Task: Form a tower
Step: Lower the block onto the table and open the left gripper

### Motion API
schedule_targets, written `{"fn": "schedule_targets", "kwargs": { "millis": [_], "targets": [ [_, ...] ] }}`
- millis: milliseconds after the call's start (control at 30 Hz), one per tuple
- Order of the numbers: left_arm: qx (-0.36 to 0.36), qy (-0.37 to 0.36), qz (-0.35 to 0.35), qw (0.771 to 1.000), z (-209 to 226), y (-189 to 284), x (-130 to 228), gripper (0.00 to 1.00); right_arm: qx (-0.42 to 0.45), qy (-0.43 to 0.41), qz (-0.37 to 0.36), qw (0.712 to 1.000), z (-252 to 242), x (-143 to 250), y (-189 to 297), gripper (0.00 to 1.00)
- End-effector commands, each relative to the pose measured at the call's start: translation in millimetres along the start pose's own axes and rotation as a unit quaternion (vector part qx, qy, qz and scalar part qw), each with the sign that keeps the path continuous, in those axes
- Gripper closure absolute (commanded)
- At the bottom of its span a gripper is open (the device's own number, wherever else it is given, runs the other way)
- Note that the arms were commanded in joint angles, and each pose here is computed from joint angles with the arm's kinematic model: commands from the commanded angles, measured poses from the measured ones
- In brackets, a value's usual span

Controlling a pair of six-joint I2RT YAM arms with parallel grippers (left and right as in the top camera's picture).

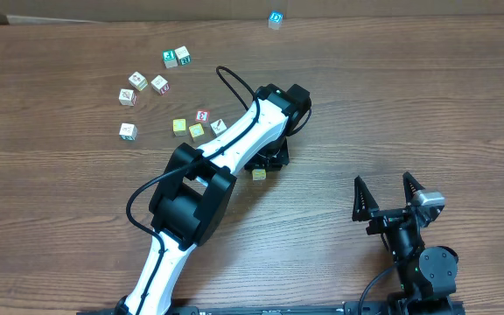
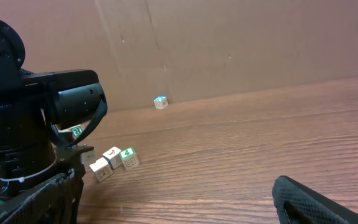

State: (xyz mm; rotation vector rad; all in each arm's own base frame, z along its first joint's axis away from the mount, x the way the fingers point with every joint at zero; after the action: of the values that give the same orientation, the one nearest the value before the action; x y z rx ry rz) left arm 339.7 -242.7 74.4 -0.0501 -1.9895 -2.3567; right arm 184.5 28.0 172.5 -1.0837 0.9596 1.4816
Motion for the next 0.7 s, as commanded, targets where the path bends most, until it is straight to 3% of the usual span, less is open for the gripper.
{"fn": "schedule_targets", "kwargs": {
  "millis": [0,300,667],
  "targets": [
    [-0.011,-0.006,0.001,1.0,3.0,-4.4,-0.8,0.57,0.0,-0.002,-0.004,1.0,-0.8,1.2,0.0,0.0],
    [-0.01,-0.005,-0.001,1.0,2.9,-4.3,-1.4,0.34,0.0,-0.002,-0.004,1.0,-0.8,1.2,0.0,0.0],
    [-0.014,0.003,0.006,1.0,15.5,-2.7,-8.1,0.33,0.0,-0.002,-0.004,1.0,-0.8,1.2,0.0,0.0]
  ]
}}
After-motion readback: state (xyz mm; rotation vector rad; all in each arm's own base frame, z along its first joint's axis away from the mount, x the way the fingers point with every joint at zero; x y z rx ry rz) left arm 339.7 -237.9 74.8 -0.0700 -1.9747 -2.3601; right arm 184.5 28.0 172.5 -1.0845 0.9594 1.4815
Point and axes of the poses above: each gripper's point midway between its finger pads, its own y axis back along the fingers, its own z axis along the line the jaws close on, x = y × z, the point moved 6 cm from there along y, back along the fingers, and after that the axes turned 3 degrees about -y, right-handed, at the moved point
